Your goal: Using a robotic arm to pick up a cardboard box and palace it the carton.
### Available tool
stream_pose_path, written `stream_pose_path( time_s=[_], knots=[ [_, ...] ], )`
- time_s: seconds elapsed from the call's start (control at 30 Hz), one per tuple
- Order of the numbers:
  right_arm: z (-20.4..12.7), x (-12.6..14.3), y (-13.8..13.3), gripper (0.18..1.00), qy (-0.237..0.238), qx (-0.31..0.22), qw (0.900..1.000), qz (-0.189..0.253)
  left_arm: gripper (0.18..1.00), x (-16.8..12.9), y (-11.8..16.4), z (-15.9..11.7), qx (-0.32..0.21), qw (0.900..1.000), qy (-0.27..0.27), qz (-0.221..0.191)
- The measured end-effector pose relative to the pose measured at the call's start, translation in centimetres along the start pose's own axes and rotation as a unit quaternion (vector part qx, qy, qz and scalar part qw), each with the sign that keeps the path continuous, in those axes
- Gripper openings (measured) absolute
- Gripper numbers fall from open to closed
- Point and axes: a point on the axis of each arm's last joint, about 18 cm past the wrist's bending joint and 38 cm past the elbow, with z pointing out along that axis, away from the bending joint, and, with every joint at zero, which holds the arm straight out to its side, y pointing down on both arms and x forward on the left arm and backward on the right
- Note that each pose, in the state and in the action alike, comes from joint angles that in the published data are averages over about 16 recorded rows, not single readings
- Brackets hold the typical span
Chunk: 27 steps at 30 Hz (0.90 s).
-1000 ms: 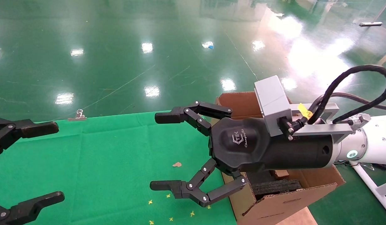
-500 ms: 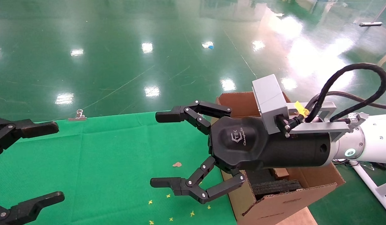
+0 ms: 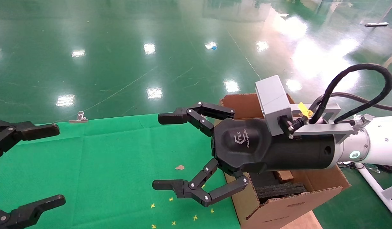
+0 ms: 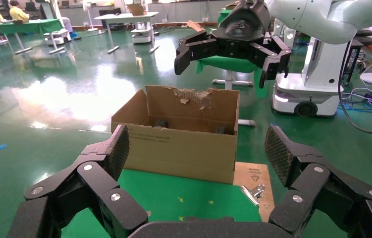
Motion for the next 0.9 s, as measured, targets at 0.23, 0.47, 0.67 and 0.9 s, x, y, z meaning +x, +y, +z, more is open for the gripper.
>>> stream_pose_path(
  time_s=[0.23,0.47,0.67,0.9],
  knots=[
    [0.0,0.02,0.01,1.0,0.0,0.0,1.0,0.0,1.0,0.0,0.0,0.0,0.0,1.0,0.0,0.0],
    [0.0,0.03,0.02,1.0,0.0,0.0,1.0,0.001,1.0,0.0,0.0,0.0,0.0,1.0,0.0,0.0],
    [0.0,0.04,0.02,1.0,0.0,0.0,1.0,0.001,1.0,0.0,0.0,0.0,0.0,1.0,0.0,0.0],
    [0.0,0.05,0.02,1.0,0.001,0.0,1.0,0.001,1.0,0.0,0.0,0.0,0.0,1.0,0.0,0.0]
  ],
)
